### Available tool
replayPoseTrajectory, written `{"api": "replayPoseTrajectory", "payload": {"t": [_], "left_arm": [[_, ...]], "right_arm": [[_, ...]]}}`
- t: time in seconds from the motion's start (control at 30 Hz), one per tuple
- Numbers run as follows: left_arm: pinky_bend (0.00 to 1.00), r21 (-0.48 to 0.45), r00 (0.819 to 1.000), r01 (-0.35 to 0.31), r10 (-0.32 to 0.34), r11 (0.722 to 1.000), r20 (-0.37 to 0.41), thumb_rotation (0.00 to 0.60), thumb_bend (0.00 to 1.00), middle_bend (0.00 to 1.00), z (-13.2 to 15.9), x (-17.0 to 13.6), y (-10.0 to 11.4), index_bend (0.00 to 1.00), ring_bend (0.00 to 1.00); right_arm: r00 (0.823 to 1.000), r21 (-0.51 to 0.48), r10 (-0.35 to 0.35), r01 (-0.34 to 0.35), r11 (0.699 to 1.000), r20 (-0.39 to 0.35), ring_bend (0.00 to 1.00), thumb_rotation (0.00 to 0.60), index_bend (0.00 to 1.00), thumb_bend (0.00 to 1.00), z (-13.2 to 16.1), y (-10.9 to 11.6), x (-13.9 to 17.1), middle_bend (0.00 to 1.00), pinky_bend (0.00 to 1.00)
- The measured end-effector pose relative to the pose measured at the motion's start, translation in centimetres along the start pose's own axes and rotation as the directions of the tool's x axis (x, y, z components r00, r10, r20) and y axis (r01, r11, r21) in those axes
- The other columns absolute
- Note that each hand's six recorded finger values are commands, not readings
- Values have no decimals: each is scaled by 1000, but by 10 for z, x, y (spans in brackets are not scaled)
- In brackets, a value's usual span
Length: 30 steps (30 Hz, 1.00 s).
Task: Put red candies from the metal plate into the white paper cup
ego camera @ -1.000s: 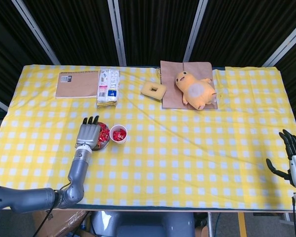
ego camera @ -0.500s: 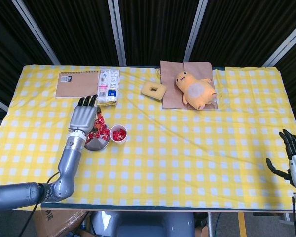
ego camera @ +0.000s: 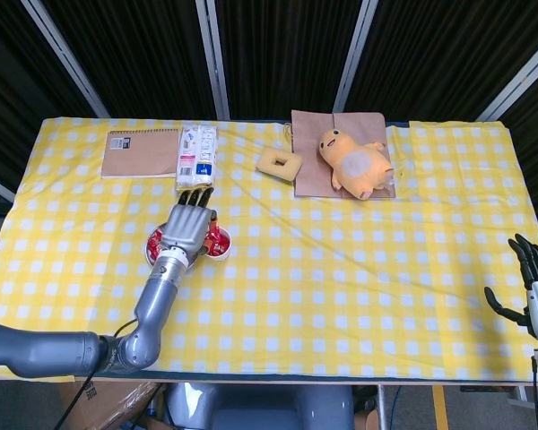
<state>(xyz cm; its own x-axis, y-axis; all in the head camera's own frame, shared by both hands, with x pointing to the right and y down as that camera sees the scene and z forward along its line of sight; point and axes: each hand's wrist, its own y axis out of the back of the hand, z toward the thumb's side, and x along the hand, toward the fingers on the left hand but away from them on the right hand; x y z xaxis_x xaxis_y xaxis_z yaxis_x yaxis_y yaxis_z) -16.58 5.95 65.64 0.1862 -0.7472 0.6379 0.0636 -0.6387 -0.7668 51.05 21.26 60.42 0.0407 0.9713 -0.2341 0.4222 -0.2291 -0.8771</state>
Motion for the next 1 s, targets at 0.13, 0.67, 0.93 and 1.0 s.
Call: {"api": "replayPoseTrajectory", "payload": {"t": [0.13, 0.67, 0.93, 1.0], "left_arm": [[16, 8, 1000, 12, -12, 1000, -4, 600, 342, 0, 3, 2, -6, 492, 0], [16, -35, 1000, 9, -9, 999, -1, 600, 283, 0, 4, 3, -4, 457, 0], [16, -42, 998, -25, 22, 999, -53, 600, 256, 0, -31, -3, 12, 451, 0], [16, -37, 997, -19, 16, 999, -79, 600, 248, 0, -46, -6, 11, 451, 0]], "right_arm": [[1000, 0, 1, -1, 1000, -3, 0, 600, 0, 410, 1, 0, 0, 0, 0], [1000, 1, 5, -5, 1000, 0, 0, 600, 0, 409, 0, -1, 0, 0, 0], [1000, 2, 4, -4, 1000, -2, 0, 600, 0, 410, 0, -1, 0, 0, 0], [1000, 3, 5, -5, 1000, -2, 0, 600, 0, 410, 0, -1, 1, 0, 0]]}}
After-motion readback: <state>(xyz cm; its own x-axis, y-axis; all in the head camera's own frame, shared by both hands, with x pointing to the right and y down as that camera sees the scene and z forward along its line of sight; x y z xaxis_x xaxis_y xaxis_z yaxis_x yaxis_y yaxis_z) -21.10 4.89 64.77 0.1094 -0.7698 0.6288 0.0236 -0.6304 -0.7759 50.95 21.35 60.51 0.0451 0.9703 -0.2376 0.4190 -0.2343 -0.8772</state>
